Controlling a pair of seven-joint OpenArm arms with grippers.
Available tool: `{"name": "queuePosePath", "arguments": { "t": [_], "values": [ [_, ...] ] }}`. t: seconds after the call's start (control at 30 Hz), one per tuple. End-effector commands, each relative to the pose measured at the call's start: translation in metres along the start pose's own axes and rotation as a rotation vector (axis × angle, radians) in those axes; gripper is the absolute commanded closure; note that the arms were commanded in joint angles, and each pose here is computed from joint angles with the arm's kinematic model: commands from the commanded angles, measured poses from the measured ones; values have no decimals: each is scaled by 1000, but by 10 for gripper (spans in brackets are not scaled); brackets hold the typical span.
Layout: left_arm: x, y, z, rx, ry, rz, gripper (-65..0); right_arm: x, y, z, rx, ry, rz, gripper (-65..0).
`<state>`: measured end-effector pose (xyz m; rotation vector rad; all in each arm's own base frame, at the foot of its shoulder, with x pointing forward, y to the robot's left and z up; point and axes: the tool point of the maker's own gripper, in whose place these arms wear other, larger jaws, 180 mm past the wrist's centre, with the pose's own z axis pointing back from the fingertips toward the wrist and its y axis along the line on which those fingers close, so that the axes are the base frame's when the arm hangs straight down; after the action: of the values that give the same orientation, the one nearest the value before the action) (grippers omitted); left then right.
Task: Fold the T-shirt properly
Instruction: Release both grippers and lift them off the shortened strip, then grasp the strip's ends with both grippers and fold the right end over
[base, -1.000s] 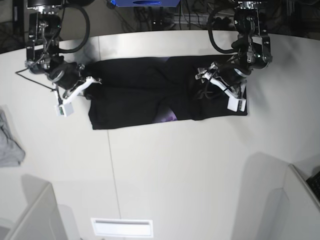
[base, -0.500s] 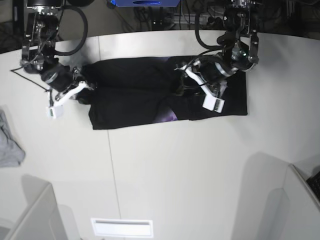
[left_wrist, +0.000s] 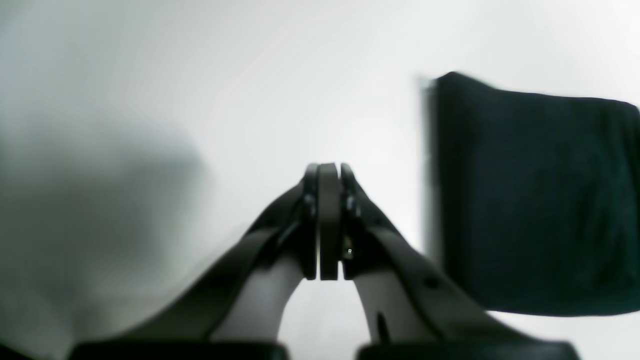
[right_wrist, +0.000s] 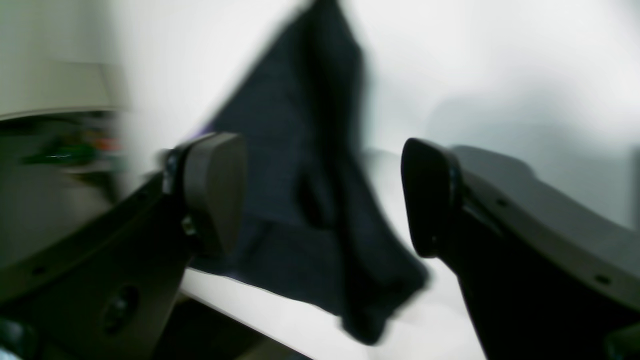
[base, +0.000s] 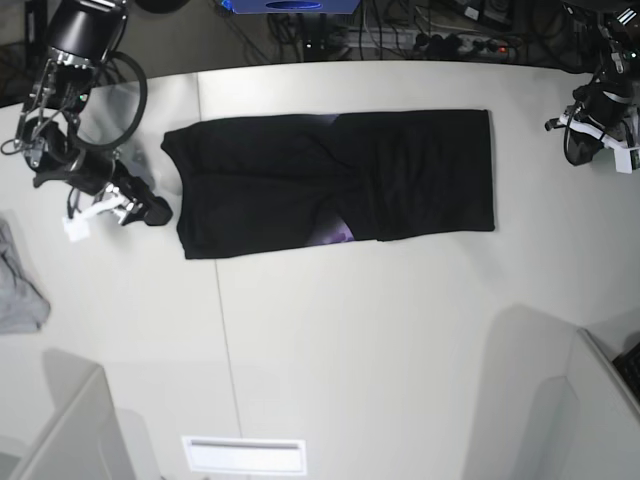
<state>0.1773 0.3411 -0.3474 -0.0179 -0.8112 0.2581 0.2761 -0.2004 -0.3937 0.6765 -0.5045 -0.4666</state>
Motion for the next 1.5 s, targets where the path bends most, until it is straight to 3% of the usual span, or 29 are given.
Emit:
{"name": "queuePosePath", "arguments": {
  "t": [0.0, 0.13, 0.4, 0.83, 1.03, 1.2, 1.37, 1.47],
  "values": [
    [7, 9, 1, 18, -10, -37, 0, 15, 6, 5, 3, -38, 39, -440],
    [-13, 24, -12, 62, 75, -117, 0, 1, -2, -6, -65, 23, 96, -446],
    [-23, 23, -34, 64, 124, -162, 0, -31, 9, -25, -46, 129, 140, -443],
    [-31, -43, -65, -98, 162, -246, 0, -68, 15, -44, -31, 197, 180, -440],
    [-31, -49, -76, -117, 167, -221, 0, -84, 18, -54, -19, 234, 163, -429],
    [-35, -47, -79, -118, 179, -208, 0, -76, 15, -60, -22, 196, 149, -267],
    [-38, -50, -80, -126, 187, -215, 0, -62, 12, -61, -27, 129, 147, -11],
    [-43, -69, -85, -172, 206, -248, 0, -52, 8, -58, -40, 98, 160, 0]
  ]
}}
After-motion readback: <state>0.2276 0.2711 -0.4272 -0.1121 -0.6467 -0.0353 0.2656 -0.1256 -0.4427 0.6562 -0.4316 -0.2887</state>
